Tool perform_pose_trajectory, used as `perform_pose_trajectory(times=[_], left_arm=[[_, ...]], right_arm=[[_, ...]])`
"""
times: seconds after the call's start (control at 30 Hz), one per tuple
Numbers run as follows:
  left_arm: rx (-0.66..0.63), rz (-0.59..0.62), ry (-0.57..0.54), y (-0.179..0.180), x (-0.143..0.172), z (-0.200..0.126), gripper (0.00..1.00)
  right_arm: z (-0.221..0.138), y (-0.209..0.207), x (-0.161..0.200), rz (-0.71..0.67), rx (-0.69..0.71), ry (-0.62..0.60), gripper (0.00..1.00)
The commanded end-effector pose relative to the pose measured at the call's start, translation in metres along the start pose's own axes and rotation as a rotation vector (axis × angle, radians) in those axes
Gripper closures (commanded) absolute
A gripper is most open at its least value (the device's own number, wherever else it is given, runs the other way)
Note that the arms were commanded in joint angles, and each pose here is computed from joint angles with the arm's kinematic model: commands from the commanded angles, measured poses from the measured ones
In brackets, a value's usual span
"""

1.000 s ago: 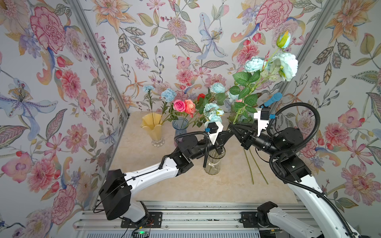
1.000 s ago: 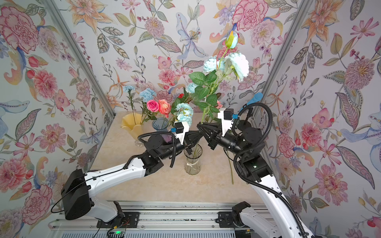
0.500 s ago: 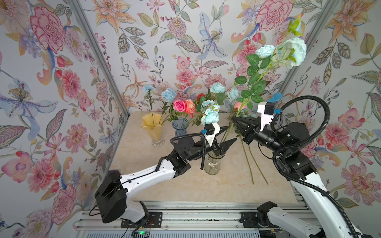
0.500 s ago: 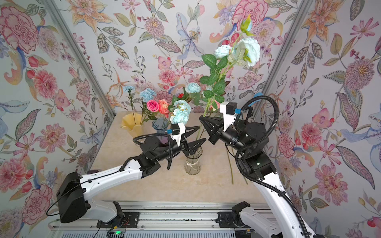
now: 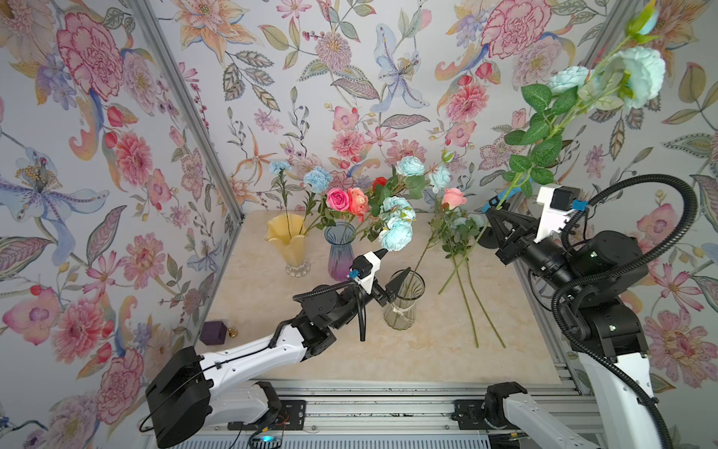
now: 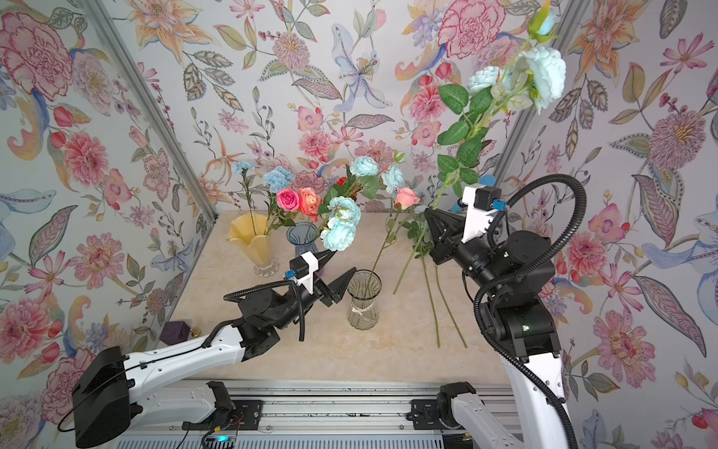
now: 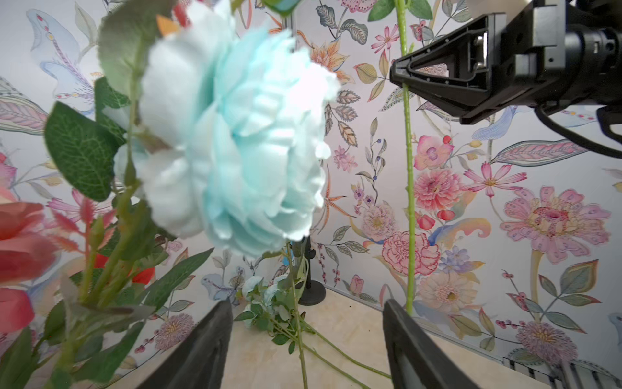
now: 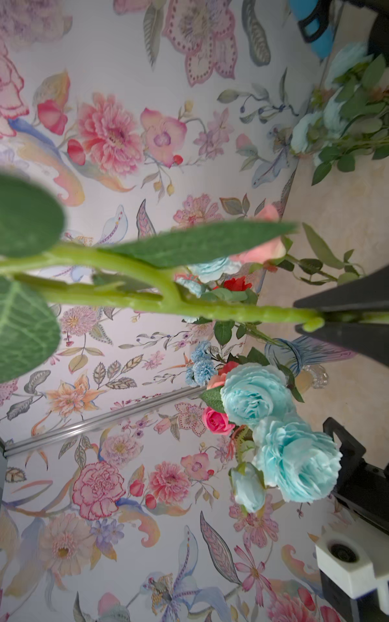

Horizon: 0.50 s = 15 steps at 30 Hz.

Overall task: Pick out blue flowers from the vase
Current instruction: Pick up the flower from the vase, then place the flower at the center of the board.

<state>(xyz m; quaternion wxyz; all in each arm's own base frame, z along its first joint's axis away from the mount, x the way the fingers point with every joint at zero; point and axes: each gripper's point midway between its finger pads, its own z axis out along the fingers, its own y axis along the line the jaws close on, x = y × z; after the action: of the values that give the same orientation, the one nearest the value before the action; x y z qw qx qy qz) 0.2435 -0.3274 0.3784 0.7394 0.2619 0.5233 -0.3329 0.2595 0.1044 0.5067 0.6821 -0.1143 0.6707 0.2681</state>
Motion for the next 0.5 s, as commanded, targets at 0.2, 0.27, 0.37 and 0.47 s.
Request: perform_pose_trajectory(times=[0.2, 0.27, 0.37, 0.47], left_arm=[[-0.237, 0.105, 0.054, 0.041, 0.023, -0.023, 0.28], [-0.282, 0.125, 0.073, 0.049, 0.029, -0.030, 0.28], [-0.316, 0.132, 0.068, 0.058, 0.027, -0.038, 0.28], [-0.332, 0.124, 0.059, 0.064, 0.028, -0.043, 0.28]], right_arm=[[-0.005, -0.104, 0.101, 0.163, 0.317, 0.221, 1.00], [-0.004, -0.122, 0.119, 0.179, 0.360, 0.262, 1.00], [0.002, -0.144, 0.147, 0.191, 0.402, 0.343, 1.00], [0.011, -0.163, 0.178, 0.214, 0.435, 0.442, 1.00]])
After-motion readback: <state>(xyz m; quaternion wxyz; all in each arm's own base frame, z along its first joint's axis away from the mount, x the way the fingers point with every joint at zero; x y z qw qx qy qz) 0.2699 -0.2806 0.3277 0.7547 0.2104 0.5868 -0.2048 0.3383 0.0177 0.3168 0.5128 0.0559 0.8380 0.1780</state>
